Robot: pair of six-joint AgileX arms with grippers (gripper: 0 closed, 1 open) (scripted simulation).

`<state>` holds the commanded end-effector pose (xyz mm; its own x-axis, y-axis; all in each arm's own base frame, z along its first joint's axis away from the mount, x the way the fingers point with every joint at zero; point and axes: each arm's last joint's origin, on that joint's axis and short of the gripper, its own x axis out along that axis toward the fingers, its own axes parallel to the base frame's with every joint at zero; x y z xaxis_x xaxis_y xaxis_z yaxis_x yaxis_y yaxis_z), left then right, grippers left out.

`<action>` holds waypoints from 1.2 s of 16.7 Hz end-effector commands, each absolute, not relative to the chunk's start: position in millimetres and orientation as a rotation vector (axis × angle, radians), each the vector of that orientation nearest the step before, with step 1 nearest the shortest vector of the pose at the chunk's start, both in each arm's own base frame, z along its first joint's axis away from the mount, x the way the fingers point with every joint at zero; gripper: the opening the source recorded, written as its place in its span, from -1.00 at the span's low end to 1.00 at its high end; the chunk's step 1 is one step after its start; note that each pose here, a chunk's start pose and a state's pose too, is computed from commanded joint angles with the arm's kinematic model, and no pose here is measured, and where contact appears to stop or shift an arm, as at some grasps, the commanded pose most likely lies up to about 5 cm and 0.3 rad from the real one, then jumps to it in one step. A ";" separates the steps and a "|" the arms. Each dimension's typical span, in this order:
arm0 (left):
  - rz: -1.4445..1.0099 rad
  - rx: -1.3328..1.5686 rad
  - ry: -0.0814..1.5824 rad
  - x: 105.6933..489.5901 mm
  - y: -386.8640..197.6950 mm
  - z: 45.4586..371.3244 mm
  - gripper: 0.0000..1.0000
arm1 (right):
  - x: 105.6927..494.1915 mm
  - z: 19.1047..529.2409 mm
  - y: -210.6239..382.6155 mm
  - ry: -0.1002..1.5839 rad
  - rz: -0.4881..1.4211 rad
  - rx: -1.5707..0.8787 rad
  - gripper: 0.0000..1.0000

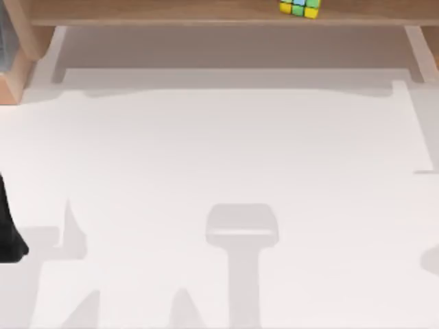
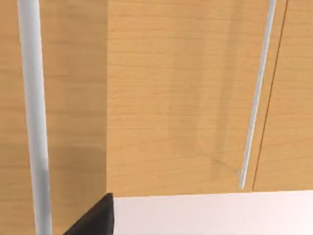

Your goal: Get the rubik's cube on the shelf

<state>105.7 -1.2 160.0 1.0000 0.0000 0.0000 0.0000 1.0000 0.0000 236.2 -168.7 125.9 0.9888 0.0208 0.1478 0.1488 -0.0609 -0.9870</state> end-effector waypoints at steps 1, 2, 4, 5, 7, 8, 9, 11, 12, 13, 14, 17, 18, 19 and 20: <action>0.000 0.000 0.000 105.7 -1.2 160.0 1.00 | 230.9 111.4 -172.3 -0.076 -0.064 -1.607 1.00; 0.000 0.000 0.000 105.7 -1.2 160.0 1.00 | 227.6 100.2 -174.9 -0.035 -0.033 -1.586 1.00; 0.000 0.000 0.000 105.7 -1.2 160.0 1.00 | 225.1 89.7 -178.4 0.006 -0.009 -1.571 1.00; 0.000 0.000 0.000 105.7 -1.2 160.0 1.00 | 225.0 89.2 -178.7 0.008 -0.008 -1.571 1.00; 0.000 0.000 0.000 105.7 -1.2 160.0 1.00 | 225.0 89.2 -178.7 0.008 -0.008 -1.571 1.00; 0.000 0.000 0.000 105.7 -1.2 160.0 1.00 | 225.0 89.2 -178.7 0.008 -0.008 -1.571 1.00; 0.000 0.000 0.000 105.7 -1.2 160.0 1.00 | 226.1 89.8 -178.1 0.004 -0.008 -1.572 1.00; 0.000 0.000 0.000 105.7 -1.2 160.0 1.00 | 230.4 89.3 -178.5 0.007 -0.008 -1.571 1.00; 0.000 0.000 0.000 105.7 -1.2 160.0 1.00 | 235.4 89.2 -178.8 0.008 -0.008 -1.570 1.00; 0.000 0.000 0.000 105.7 -1.2 160.0 1.00 | 240.9 89.1 -178.9 0.008 -0.008 -1.570 1.00; 0.000 0.000 0.000 105.7 -1.2 160.0 1.00 | 245.9 89.1 -179.0 0.008 -0.008 -1.571 1.00; 0.000 0.000 0.000 105.7 -1.2 160.0 1.00 | 250.1 89.2 -178.9 0.008 -0.008 -1.571 1.00; 0.000 0.000 0.000 105.7 -1.2 160.0 1.00 | 250.1 89.2 -178.9 0.008 -0.008 -1.571 1.00; 0.000 0.000 0.000 105.7 -1.2 160.0 1.00 | 250.1 89.2 -178.9 0.008 -0.008 -1.571 1.00; 0.000 0.000 0.000 105.7 -1.2 160.0 1.00 | 250.1 89.2 -178.9 0.008 -0.008 -1.571 0.85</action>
